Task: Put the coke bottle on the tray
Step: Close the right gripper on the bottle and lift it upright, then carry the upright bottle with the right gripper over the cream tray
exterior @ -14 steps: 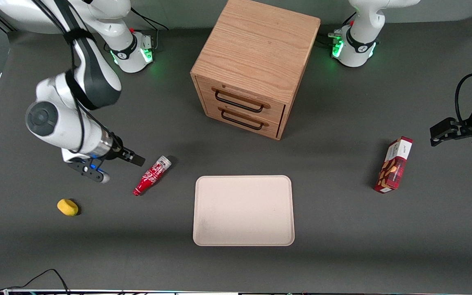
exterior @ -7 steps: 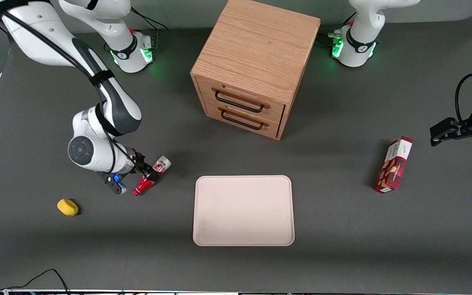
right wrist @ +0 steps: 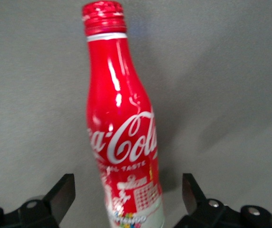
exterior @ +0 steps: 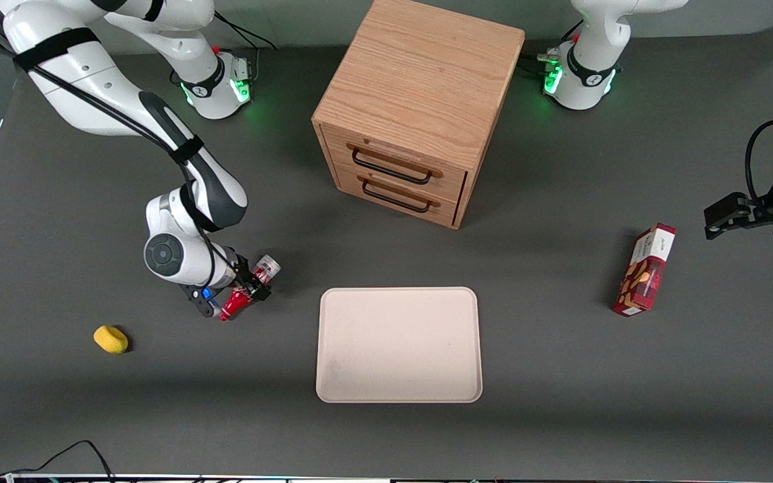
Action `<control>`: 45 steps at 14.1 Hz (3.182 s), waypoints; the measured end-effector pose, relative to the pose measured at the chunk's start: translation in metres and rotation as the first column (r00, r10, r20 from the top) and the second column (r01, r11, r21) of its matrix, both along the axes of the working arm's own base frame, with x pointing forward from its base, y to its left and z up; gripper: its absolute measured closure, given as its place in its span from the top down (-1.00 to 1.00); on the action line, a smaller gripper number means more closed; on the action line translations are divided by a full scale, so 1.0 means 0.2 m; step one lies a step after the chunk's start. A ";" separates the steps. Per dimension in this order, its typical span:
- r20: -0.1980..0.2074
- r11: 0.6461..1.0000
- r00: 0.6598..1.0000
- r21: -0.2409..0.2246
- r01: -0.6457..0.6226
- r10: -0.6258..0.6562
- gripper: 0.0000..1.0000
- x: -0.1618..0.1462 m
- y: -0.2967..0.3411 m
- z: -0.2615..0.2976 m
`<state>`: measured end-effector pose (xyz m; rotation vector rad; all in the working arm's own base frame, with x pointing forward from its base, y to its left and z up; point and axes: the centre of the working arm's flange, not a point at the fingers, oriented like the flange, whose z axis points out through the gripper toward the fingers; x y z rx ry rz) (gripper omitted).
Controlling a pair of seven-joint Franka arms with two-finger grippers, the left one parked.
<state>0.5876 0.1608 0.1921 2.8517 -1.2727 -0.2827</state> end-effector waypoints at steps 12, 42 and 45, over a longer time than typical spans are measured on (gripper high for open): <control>0.051 0.999 0.998 -0.026 -0.038 0.040 0.07 0.02 0.00 0.00; 0.225 0.662 0.651 0.033 -0.748 0.725 0.10 0.52 1.00 0.01; 0.224 0.665 0.653 0.025 -0.746 0.724 0.51 0.53 0.98 0.01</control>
